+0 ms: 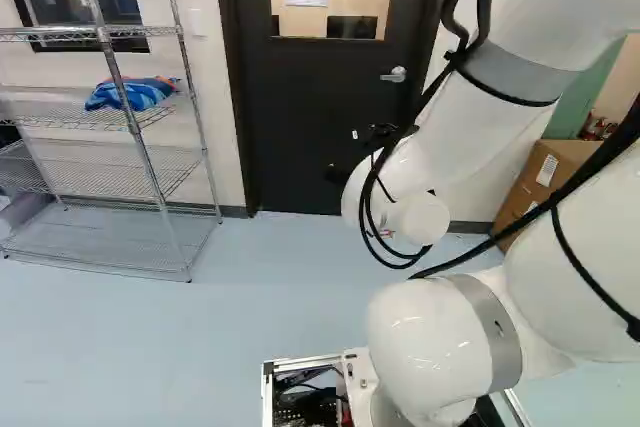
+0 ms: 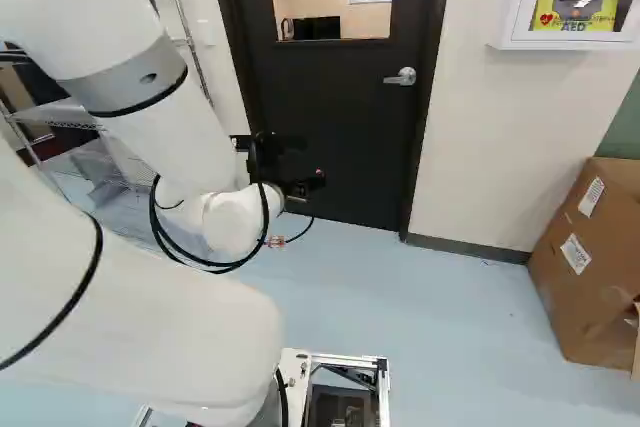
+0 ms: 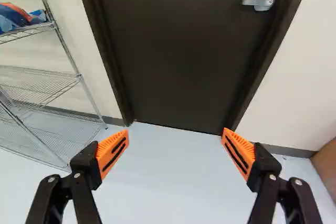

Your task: Open the door and move inside

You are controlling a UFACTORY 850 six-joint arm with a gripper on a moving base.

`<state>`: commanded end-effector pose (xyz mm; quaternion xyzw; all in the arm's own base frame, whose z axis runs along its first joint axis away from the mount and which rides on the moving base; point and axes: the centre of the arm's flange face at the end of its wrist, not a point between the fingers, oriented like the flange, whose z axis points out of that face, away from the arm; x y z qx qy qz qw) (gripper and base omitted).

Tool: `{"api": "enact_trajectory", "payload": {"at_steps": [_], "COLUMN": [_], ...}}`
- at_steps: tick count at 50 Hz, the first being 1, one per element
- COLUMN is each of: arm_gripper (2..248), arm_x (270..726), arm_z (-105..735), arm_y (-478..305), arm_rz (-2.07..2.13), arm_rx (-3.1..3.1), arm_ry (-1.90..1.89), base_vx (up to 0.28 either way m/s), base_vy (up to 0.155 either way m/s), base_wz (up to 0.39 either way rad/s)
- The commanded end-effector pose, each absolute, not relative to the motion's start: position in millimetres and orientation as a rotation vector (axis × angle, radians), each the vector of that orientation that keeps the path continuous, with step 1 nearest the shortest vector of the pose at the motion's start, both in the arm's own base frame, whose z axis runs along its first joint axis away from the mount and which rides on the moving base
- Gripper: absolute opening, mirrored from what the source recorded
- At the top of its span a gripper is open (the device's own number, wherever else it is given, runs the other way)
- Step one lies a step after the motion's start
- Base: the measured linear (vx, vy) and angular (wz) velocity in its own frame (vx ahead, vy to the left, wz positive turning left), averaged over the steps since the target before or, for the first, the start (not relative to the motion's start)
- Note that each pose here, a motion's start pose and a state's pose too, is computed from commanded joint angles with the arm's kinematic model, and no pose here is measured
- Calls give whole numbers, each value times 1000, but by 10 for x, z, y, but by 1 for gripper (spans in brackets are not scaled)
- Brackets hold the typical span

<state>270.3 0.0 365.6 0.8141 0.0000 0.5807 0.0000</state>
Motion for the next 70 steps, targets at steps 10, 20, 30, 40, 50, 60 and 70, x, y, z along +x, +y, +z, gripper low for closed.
{"api": "enact_trajectory", "payload": {"at_steps": [10, 20, 30, 40, 50, 60, 70], "arm_gripper": [247, 247, 247, 247, 247, 247, 247], "arm_x": [2703, 2703, 2703, 2703, 2703, 2703, 2703], "arm_z": [3656, 3656, 3656, 3656, 3656, 3656, 3656], "arm_y": [0, 0, 0, 0, 0, 0, 0], "arm_rz": [1824, 1824, 1824, 1824, 1824, 1824, 1824], "arm_rx": [2558, 2558, 2558, 2558, 2558, 2558, 2558], "arm_ry": [0, 0, 0, 0, 0, 0, 0], "base_vx": [150, 160, 187, 203, 209, 209, 211], "base_vy": [-9, -36, -24, 12, 25, 25, 42], "base_wz": [-75, -221, -257, -268, -270, -252, -222]}}
